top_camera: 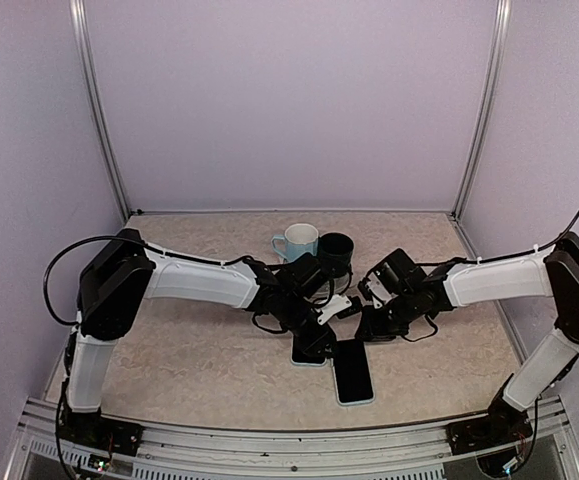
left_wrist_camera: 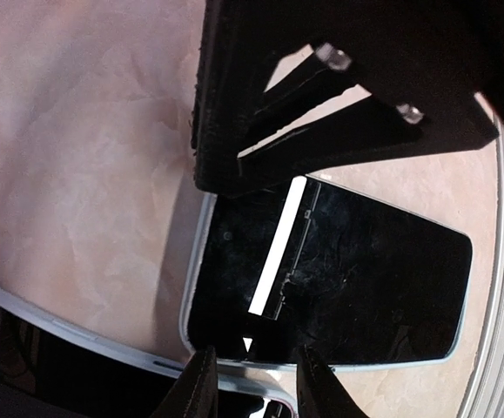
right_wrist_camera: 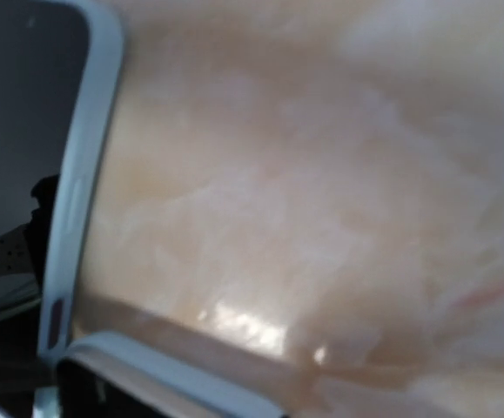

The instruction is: Put the phone into the phone case

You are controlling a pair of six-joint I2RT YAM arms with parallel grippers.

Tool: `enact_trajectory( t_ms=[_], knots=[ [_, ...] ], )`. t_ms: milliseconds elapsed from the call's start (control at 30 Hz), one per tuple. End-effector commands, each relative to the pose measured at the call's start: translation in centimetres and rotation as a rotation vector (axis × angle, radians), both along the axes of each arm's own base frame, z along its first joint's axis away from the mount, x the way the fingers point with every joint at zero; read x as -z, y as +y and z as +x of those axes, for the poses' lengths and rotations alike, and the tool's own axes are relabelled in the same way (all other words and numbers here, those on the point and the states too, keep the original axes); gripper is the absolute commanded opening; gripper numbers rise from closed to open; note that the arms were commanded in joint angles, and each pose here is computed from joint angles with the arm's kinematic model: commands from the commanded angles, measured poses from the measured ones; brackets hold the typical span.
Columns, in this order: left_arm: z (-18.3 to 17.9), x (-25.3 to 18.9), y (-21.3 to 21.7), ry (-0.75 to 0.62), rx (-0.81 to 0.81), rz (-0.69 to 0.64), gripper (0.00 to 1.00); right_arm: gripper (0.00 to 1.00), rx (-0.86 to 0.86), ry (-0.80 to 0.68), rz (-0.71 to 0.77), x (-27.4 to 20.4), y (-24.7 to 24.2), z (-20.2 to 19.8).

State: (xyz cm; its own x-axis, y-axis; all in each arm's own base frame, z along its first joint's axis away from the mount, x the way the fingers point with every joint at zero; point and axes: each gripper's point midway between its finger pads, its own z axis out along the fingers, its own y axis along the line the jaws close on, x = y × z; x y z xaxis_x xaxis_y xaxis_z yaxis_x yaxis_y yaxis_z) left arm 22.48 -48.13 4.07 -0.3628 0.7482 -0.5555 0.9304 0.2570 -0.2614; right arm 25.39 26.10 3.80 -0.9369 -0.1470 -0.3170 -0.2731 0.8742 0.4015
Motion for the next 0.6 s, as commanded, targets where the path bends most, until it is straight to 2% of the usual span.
enact_trajectory(
  t_ms=[0, 133, 233, 333, 467, 567],
  knots=[
    [-1.0, 2.3, -0.6, -0.005, 0.027, 0.033, 0.33, 0.14, -0.010, 0.024, -0.030, 0.3, 0.2, -2.0],
    [-2.1, 2.9, -0.2, -0.003, 0.052, 0.061, 0.33, 0.12, -0.028, 0.073, -0.016, 2.0, 1.5, -3.9],
    [-3.1, 3.9, 0.4, 0.028, 0.066, 0.088, 0.33, 0.08, 0.014, 0.094, -0.046, 3.0, 0.6, -4.6],
    [-3.9, 4.1, 0.9, 0.079, 0.075, 0.082, 0.33, 0.06, 0.047, 0.099, -0.010, 2.8, 0.3, -5.2],
    [-3.5, 2.1, 0.1, 0.081, 0.084, 0.025, 0.34, 0.04, 0.075, 0.090, -0.005, 2.7, -0.4, -5.6],
    [-2.8, 2.0, -0.1, 0.061, 0.067, 0.051, 0.34, 0.04, 0.071, 0.084, 0.010, 2.4, 0.0, -5.6]
  ],
)
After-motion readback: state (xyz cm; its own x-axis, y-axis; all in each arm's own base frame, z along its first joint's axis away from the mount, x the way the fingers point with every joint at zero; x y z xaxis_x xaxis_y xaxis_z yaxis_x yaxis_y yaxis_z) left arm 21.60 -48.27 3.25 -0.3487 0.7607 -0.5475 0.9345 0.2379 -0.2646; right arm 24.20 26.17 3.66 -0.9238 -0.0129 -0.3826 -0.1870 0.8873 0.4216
